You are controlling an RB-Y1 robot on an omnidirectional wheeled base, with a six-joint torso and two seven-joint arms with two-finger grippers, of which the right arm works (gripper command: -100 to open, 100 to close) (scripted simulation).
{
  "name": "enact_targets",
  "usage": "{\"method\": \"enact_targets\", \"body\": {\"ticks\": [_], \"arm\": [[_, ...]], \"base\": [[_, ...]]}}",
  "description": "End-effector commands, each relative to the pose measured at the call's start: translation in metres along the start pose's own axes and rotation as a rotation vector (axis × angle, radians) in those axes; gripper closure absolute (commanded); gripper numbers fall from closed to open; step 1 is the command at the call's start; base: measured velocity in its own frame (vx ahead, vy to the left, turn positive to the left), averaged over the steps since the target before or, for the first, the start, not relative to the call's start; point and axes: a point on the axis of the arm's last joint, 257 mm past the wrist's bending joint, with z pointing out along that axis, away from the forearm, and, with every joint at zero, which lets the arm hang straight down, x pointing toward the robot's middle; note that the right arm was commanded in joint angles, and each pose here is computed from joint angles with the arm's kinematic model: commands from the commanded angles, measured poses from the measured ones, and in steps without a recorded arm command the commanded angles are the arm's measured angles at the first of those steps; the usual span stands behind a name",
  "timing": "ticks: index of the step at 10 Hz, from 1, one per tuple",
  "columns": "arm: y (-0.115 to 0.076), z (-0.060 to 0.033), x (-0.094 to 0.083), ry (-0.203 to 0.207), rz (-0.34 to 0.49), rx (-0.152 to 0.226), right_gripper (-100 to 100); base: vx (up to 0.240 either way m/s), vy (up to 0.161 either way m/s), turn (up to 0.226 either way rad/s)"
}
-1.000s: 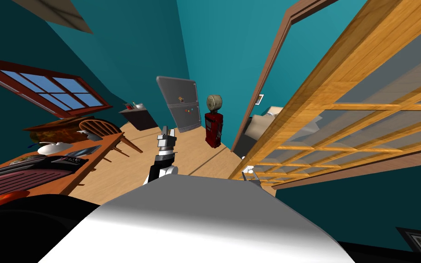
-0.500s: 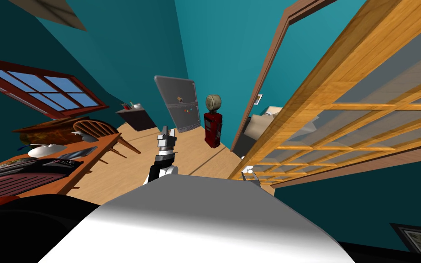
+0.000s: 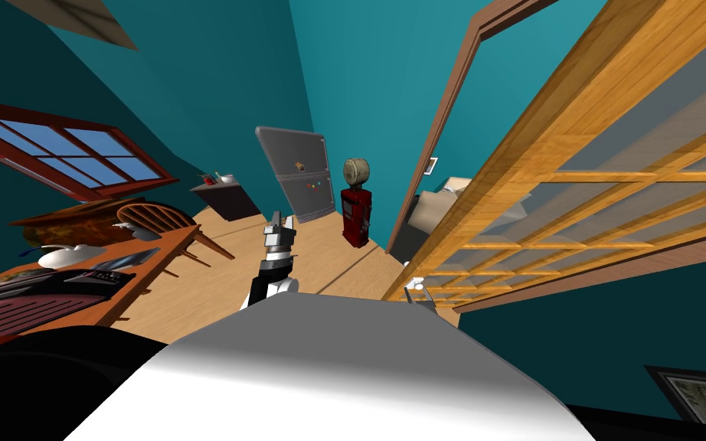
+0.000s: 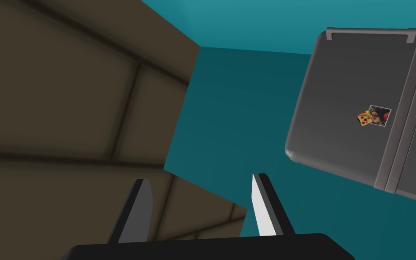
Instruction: Pull the door open
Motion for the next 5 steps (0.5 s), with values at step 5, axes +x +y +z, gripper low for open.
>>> {"method": "enact_targets", "body": {"ticks": [5], "arm": [[-0.0288, 0.0008, -0.0105, -0.009, 0.047, 0.038, 100]], "base": [[0.001, 0.001, -0.004]]}}
